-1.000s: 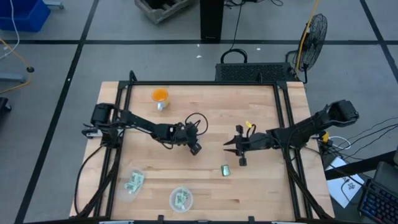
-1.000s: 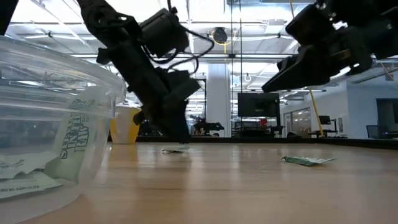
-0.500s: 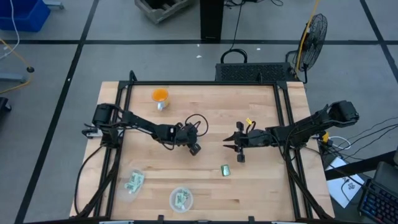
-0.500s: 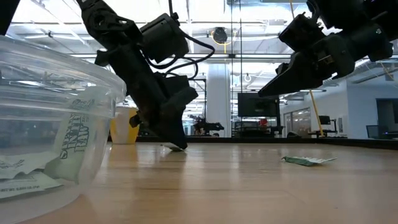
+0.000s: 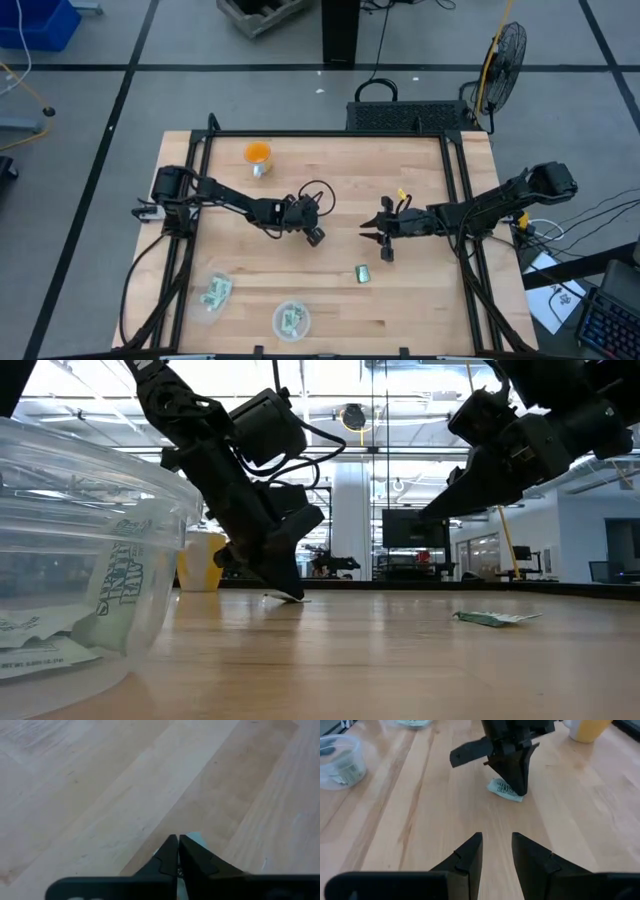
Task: Pick and place items into bin
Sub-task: Put the stevia packet into the left transparent bin
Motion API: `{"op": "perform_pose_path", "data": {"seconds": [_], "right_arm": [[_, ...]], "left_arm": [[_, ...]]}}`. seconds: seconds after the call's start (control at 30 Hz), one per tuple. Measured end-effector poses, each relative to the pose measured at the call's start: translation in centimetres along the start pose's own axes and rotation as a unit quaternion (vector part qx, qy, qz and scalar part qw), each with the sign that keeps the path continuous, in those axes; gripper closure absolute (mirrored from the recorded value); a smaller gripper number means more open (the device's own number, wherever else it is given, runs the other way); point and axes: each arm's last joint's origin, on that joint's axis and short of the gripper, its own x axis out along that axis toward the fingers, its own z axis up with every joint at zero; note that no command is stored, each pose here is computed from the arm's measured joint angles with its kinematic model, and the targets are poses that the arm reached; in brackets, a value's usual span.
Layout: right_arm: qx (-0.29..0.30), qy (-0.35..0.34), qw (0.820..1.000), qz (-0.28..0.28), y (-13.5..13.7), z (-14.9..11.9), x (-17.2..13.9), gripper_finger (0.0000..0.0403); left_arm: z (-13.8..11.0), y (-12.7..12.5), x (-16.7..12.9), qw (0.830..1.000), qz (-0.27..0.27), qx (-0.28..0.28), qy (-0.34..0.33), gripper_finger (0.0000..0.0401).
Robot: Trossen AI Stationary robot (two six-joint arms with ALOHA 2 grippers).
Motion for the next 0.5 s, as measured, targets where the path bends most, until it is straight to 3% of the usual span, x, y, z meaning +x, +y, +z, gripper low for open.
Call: {"op": "perform_pose_path", "data": {"seconds": [0.5], "right_arm": [[0.034,-0.004,0.999,0.001,-0.3,-2.0,-0.4,0.0303]], "left_arm": [[0.4,-0.4,0.1,0.999,-0.038,0.029,-0.012,0.0250]]}}
